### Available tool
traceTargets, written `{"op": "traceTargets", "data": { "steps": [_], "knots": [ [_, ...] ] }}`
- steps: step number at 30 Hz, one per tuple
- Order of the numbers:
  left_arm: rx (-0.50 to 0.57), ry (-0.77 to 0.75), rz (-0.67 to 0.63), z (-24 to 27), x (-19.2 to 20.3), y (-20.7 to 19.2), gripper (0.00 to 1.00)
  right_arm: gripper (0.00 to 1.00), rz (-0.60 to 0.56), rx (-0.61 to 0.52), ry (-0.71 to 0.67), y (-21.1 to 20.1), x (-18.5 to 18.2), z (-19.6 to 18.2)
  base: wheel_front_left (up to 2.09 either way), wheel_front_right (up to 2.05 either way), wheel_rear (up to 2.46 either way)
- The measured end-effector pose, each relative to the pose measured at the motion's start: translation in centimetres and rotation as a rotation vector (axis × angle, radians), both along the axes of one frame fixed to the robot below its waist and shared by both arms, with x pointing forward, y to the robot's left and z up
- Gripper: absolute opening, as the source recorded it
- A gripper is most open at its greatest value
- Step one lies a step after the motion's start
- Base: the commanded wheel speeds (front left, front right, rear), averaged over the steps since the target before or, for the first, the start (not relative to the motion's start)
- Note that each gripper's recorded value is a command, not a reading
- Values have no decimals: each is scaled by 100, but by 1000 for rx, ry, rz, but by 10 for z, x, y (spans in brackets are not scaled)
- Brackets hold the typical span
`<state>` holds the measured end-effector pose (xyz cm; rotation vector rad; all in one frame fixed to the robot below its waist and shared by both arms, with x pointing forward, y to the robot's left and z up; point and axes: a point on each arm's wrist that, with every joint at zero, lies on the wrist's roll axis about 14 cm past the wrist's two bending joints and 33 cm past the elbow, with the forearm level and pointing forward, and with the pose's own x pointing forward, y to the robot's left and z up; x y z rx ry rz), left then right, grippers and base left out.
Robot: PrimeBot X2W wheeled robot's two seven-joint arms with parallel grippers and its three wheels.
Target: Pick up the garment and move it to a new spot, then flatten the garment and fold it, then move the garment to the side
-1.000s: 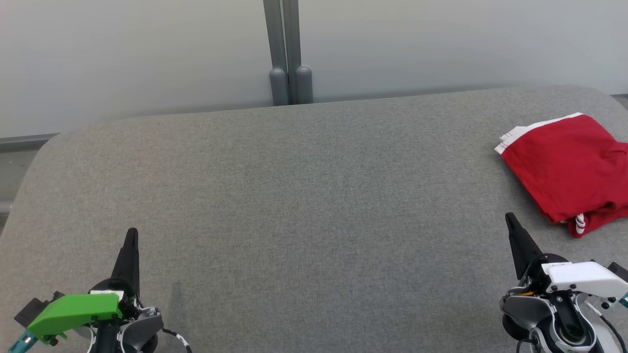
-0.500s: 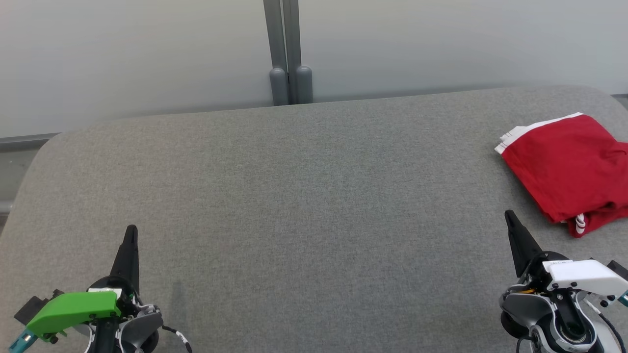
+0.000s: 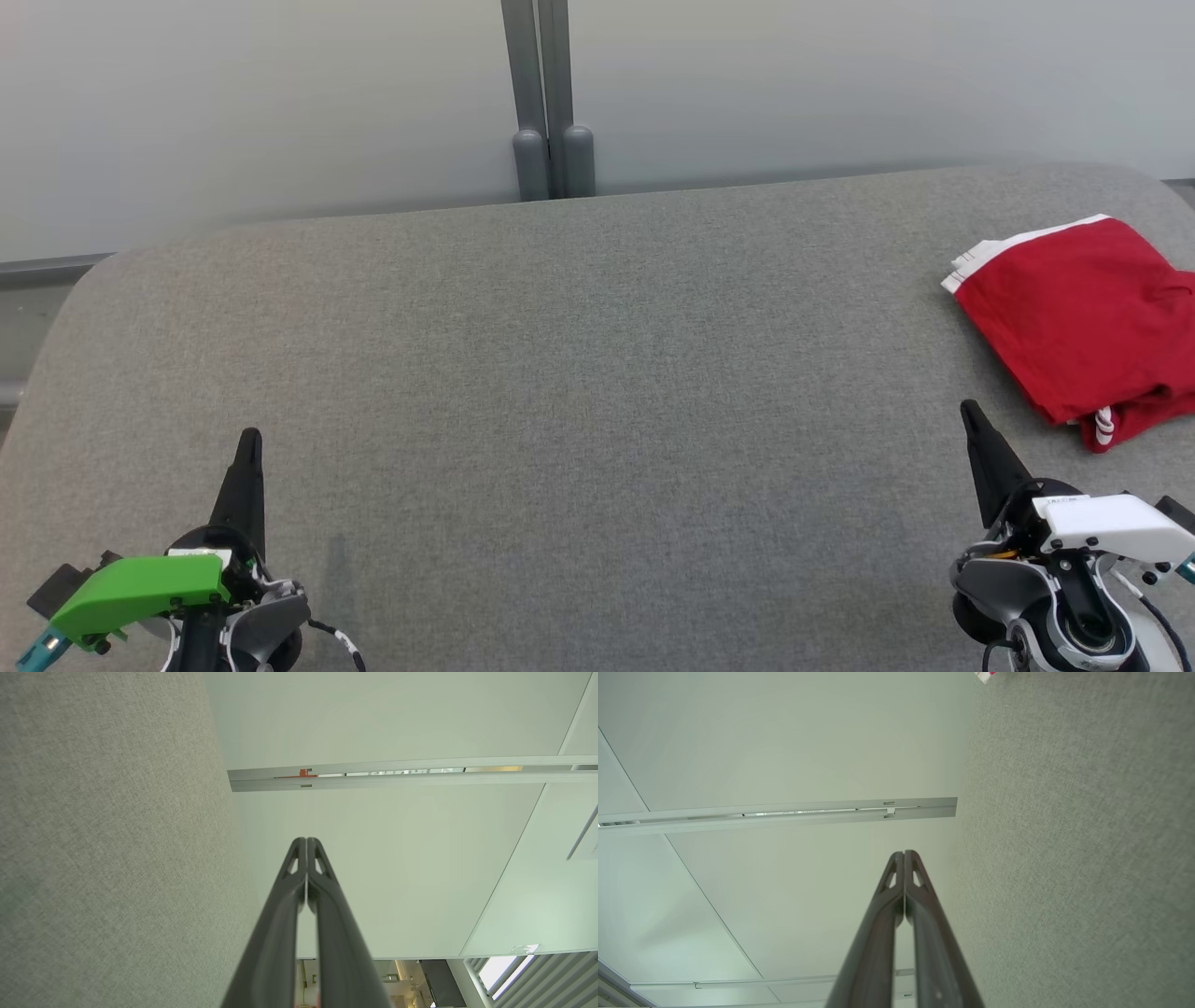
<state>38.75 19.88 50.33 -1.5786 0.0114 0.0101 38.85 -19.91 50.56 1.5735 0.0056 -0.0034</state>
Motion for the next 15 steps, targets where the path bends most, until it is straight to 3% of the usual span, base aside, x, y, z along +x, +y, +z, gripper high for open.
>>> {"op": "traceTargets", "data": {
  "steps": [15],
  "knots": [
    [0,0,0,0,0,0,0,0,0,0,0,0,0,0,0,0,0]
  ]
}}
